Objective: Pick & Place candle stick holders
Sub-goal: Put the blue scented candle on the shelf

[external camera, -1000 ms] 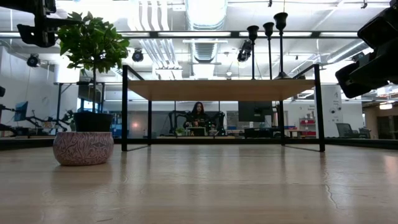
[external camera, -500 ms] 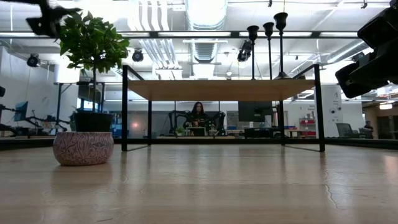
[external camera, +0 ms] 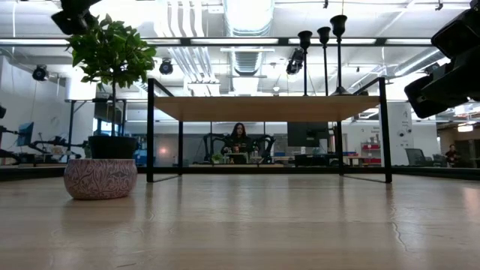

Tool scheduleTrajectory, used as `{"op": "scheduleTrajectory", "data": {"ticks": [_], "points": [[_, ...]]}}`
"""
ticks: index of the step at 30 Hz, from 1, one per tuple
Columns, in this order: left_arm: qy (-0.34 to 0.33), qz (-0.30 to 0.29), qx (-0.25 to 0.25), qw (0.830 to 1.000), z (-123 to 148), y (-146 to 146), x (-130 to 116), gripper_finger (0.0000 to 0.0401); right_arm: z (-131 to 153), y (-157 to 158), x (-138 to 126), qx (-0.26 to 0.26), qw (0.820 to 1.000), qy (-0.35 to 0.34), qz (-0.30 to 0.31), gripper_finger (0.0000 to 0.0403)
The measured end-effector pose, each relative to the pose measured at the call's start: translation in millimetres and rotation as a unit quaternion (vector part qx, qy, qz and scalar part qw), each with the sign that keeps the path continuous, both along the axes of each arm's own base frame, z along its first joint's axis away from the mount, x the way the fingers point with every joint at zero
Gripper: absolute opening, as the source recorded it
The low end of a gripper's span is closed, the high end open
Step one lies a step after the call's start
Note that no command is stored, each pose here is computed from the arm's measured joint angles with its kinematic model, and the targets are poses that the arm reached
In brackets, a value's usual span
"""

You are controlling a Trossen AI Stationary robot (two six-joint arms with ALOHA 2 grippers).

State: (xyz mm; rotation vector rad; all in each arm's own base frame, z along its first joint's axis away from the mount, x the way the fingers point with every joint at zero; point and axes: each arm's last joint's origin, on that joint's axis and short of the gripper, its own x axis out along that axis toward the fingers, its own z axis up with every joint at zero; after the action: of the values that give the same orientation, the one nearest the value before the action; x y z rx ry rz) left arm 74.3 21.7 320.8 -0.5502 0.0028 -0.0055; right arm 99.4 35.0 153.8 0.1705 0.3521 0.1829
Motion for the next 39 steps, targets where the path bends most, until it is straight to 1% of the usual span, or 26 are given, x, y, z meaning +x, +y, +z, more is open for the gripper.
{"op": "scheduleTrajectory", "data": {"ticks": [4, 6, 12, 15, 19, 21, 25, 29, 36, 37, 39], "points": [[0.039, -0.037, 0.029, 0.998, -2.9, 3.9, 12.2, 0.0241, 0.0, 0.0, 0.0, 0.000, 1.000, 0.000, 0.000, 0.0009], [0.053, -0.040, 0.042, 0.997, 0.5, 4.2, 12.8, 0.0241, 0.0, 0.0, 0.0, 0.000, 1.000, 0.000, 0.000, 0.0008], [0.081, -0.049, 0.105, 0.990, 23.8, -1.7, 0.8, 0.0241, 0.0, 0.0, 0.0, 0.000, 1.000, 0.000, 0.000, 0.0008], [0.086, -0.051, 0.118, 0.988, 33.0, -5.1, -6.3, 0.0241, 0.0, 0.0, 0.0, 0.000, 1.000, 0.000, 0.000, 0.0008], [0.104, -0.055, 0.124, 0.985, 34.8, -7.5, -11.4, 0.0241, 0.0, 0.0, 0.0, 0.000, 1.000, 0.000, 0.000, 0.0008], [0.105, -0.054, 0.118, 0.986, 34.7, -8.0, -12.5, 0.0241, 0.0, 0.0, 0.0, 0.000, 1.000, 0.000, 0.000, 0.0008], [0.110, -0.048, 0.070, 0.990, 33.6, -7.5, -11.7, 0.0241, 0.0, 0.0, 0.0, 0.000, 1.000, 0.000, 0.000, 0.0008], [0.118, -0.031, 0.082, 0.989, 31.1, -6.8, -12.5, 0.0241, 0.0, 0.0, 0.0, 0.000, 1.000, 0.000, 0.000, 0.0008], [0.143, -0.037, 0.095, 0.984, 26.4, -5.1, -9.3, 0.0243, 0.0, 0.0, 0.0, 0.000, 1.000, 0.000, 0.000, 0.0008], [0.147, -0.034, 0.093, 0.984, 26.0, -4.7, -8.8, 0.0246, 0.0, 0.0, 0.0, 0.000, 1.000, 0.000, 0.000, 0.0008], [0.162, -0.029, 0.074, 0.984, 23.4, -4.3, -8.7, 0.0260, 0.0, 0.0, 0.0, 0.000, 1.000, 0.000, 0.000, 0.0008]]}}
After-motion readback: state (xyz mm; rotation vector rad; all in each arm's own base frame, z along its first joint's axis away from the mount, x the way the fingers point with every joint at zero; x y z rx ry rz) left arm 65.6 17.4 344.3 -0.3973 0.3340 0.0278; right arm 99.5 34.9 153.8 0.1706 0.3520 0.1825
